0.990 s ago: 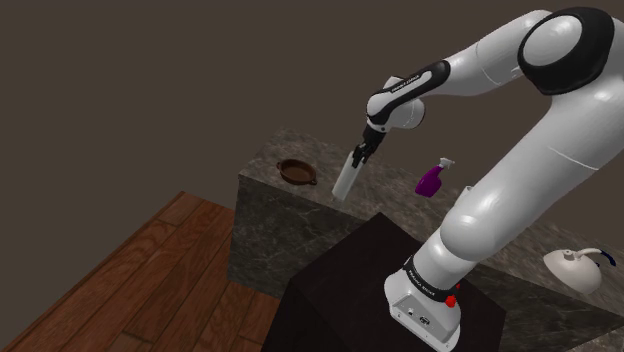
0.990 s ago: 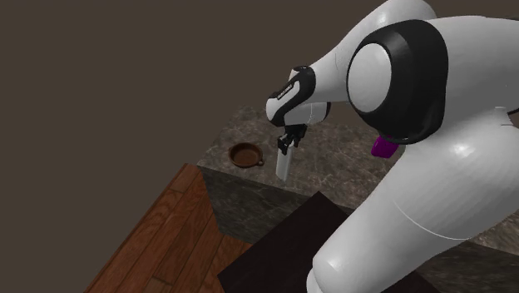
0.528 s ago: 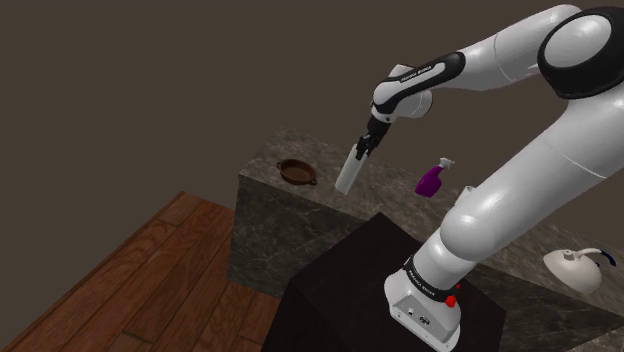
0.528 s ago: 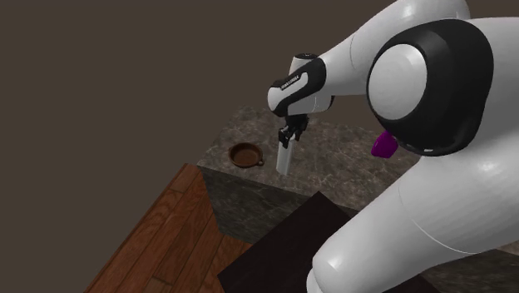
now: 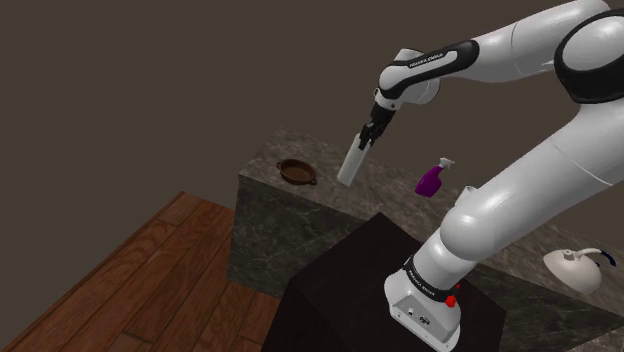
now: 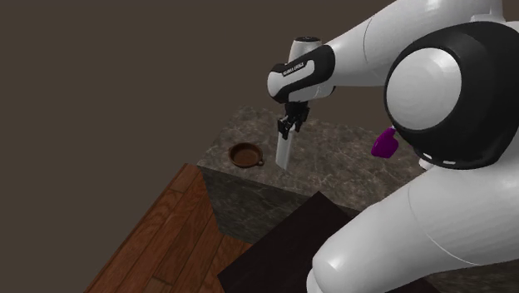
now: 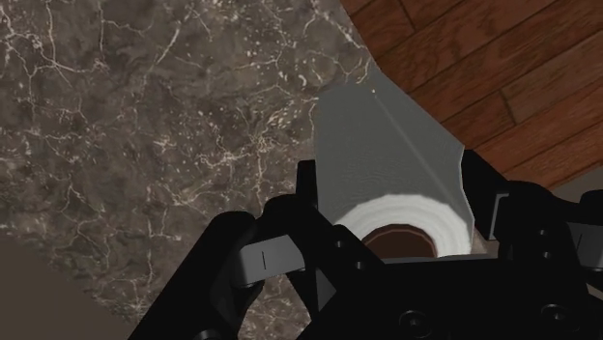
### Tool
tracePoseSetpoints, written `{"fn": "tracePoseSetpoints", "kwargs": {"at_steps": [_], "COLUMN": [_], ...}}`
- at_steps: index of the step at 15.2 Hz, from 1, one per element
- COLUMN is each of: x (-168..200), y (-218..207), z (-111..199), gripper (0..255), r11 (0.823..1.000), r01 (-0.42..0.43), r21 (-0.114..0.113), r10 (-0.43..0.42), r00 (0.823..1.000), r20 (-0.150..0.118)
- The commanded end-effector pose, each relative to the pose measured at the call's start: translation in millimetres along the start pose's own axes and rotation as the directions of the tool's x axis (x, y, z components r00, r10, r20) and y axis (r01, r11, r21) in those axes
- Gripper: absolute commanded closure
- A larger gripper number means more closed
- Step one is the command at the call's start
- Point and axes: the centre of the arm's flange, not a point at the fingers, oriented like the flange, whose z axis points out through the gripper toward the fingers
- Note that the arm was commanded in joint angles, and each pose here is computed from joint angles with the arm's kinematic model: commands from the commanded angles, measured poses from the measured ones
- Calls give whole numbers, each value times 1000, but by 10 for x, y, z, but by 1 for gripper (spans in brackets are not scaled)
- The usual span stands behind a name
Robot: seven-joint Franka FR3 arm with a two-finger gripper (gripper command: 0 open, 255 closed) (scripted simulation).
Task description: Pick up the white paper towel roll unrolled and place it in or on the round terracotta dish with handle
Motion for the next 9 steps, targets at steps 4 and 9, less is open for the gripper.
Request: {"fn": "tracePoseSetpoints", "kwargs": {"at_steps": [4, 9], "x": [547, 1146], "y": [-156, -327], "z": [-207, -424], "gripper": [255, 255], "r11": [1000, 1000], "r01": [0, 0], "r21": [0, 0], "r10": [0, 0], "r00": [1000, 1000], "r20": [0, 0]}}
